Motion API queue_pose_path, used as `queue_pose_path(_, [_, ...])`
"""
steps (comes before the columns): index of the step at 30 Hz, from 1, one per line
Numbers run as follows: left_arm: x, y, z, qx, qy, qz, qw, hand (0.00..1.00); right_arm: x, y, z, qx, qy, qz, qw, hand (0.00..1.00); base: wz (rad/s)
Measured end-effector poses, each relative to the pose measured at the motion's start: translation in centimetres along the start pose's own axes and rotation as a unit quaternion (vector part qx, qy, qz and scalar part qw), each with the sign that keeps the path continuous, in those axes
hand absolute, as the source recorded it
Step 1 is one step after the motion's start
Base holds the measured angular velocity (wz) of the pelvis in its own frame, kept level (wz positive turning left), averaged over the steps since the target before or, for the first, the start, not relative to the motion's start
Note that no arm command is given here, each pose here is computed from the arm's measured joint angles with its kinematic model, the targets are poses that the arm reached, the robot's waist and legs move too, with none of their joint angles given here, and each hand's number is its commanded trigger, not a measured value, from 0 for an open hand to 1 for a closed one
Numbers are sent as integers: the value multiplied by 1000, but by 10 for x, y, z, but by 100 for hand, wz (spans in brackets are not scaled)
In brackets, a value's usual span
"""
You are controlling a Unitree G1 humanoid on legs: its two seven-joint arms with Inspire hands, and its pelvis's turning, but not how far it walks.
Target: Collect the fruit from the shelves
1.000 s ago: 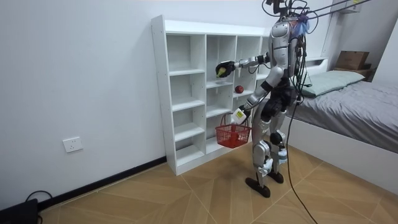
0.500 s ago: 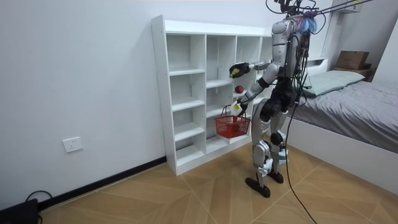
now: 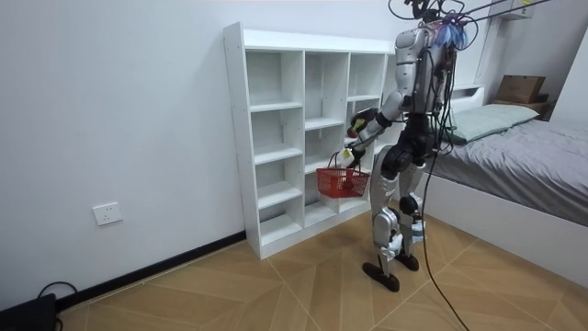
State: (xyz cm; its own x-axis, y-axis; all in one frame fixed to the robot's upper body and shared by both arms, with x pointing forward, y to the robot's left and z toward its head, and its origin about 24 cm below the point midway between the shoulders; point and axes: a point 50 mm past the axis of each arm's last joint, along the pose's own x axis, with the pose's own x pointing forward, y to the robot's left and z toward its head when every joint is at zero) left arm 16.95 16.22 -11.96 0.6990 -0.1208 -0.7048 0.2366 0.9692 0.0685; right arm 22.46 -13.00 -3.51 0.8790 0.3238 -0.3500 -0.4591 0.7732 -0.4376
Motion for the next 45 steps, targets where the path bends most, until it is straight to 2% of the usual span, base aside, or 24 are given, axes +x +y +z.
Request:
queue_pose_path(12, [3, -5, 16, -6, -37, -24, 999, 100, -3, 8, -26, 6, 51, 16, 999, 100, -6])
queue_pose_path(21, [5, -8, 23, -23, -48, -54, 997, 100, -3, 11, -28, 11, 56, 27, 998, 100, -2])
queue_pose_path(34, [5, -10, 39, -14, -81, -61, 995, 100, -4, 12, -35, 7, 71, 32, 997, 100, 0])
queue_pose_path(40, [5, -20, 41, 7, -85, -83, 993, 100, -2, 10, -32, 5, 66, 28, 997, 100, 0])
queue_pose_path(45, [3, -25, 54, 18, -114, -101, 988, 100, -1, 10, -30, 4, 63, 29, 998, 100, 0])
